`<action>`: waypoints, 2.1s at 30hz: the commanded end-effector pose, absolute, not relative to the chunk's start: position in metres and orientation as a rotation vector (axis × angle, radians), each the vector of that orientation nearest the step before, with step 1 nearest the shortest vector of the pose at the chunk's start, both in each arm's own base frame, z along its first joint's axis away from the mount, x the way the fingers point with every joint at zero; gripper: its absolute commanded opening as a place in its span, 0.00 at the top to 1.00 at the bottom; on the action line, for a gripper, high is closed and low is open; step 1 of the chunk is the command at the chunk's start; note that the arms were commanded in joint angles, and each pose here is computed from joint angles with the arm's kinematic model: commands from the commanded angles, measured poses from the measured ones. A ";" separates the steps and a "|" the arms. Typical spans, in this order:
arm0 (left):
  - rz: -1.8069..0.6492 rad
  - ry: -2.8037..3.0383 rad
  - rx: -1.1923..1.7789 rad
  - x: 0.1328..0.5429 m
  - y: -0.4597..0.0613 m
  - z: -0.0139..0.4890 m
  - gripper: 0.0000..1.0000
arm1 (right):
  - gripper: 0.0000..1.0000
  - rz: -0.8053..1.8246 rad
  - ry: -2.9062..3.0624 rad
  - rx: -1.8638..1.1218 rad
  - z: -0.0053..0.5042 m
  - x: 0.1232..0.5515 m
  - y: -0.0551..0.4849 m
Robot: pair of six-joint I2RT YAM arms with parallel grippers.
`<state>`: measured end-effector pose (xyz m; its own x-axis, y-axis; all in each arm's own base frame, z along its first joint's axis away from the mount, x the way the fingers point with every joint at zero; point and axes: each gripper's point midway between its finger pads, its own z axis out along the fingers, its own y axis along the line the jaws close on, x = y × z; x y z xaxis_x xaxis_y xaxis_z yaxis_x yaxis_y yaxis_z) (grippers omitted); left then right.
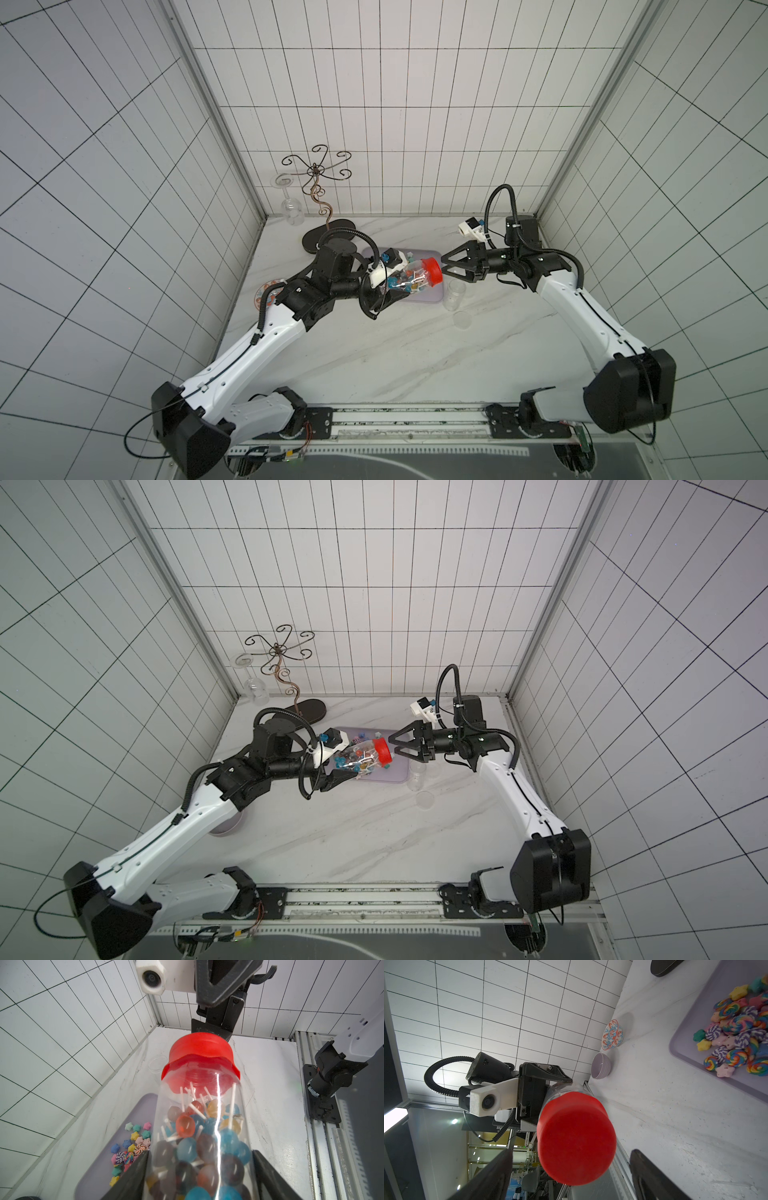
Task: Pour the candies out of the jar
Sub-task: Unscrew the lid from the jar.
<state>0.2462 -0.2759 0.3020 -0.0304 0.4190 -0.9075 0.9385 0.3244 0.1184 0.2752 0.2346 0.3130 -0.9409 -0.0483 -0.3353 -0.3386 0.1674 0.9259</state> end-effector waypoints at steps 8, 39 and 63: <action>-0.661 1.557 1.259 0.247 -0.280 0.315 0.43 | 0.08 1.869 2.182 -0.489 0.337 0.268 0.256; -0.863 1.509 1.185 0.251 -0.302 0.335 0.46 | 0.37 1.763 1.901 -0.818 0.346 0.255 0.261; -1.120 1.409 1.136 0.254 -0.294 0.366 0.46 | 0.39 1.641 1.415 -1.216 0.357 0.220 0.249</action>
